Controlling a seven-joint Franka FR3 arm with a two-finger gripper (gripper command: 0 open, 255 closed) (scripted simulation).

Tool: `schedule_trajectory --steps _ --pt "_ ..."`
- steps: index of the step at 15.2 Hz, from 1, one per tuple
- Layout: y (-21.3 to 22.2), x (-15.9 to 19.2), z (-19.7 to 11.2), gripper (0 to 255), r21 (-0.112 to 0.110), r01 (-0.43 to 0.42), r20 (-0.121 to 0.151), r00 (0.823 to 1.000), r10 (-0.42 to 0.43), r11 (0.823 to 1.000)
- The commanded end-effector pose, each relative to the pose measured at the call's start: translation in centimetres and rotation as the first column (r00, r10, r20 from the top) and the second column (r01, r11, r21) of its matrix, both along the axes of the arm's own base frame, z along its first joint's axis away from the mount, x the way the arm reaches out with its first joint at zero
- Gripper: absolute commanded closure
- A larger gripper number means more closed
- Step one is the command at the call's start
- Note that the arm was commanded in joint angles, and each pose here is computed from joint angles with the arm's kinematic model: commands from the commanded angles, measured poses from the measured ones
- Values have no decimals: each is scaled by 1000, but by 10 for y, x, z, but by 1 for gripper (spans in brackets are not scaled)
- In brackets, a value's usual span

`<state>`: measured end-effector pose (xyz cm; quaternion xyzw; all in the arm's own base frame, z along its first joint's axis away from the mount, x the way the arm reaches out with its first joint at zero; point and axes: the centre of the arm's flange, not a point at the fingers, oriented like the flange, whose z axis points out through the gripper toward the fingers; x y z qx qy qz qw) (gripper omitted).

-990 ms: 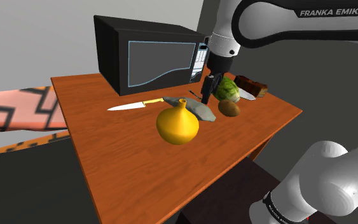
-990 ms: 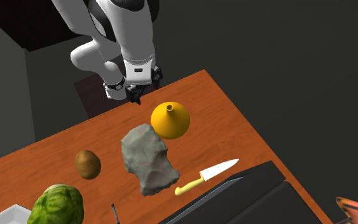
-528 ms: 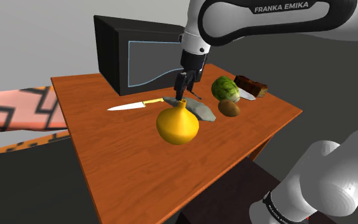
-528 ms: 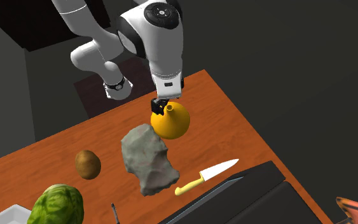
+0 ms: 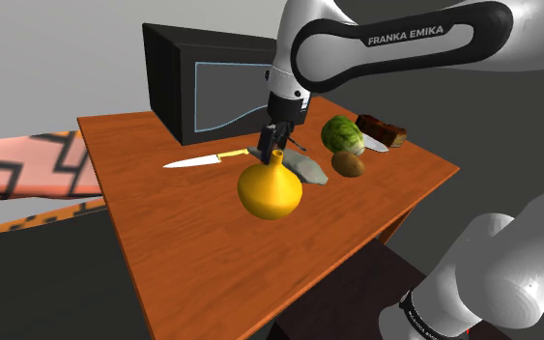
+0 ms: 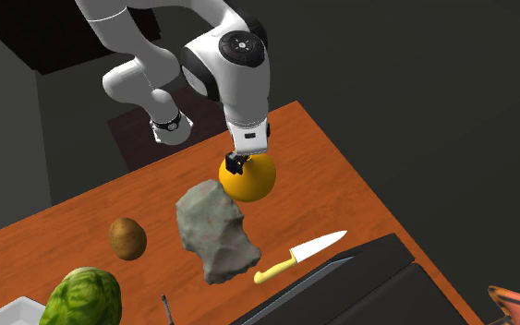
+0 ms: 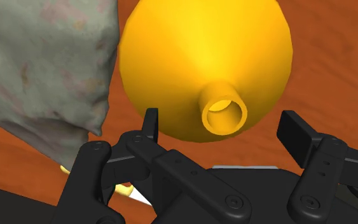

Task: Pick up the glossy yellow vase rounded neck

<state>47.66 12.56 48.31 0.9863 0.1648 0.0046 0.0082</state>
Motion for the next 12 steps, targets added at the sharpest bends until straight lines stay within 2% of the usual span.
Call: schedule_trajectory --steps 1,2,12 --pt "0 0 -4 0 0 0 0 1000 0 1000" --pt "1 0 -5 255 0 0 0 1000 0 1000" --pt "0 0 1 255 0 0 0 1000 0 1000"
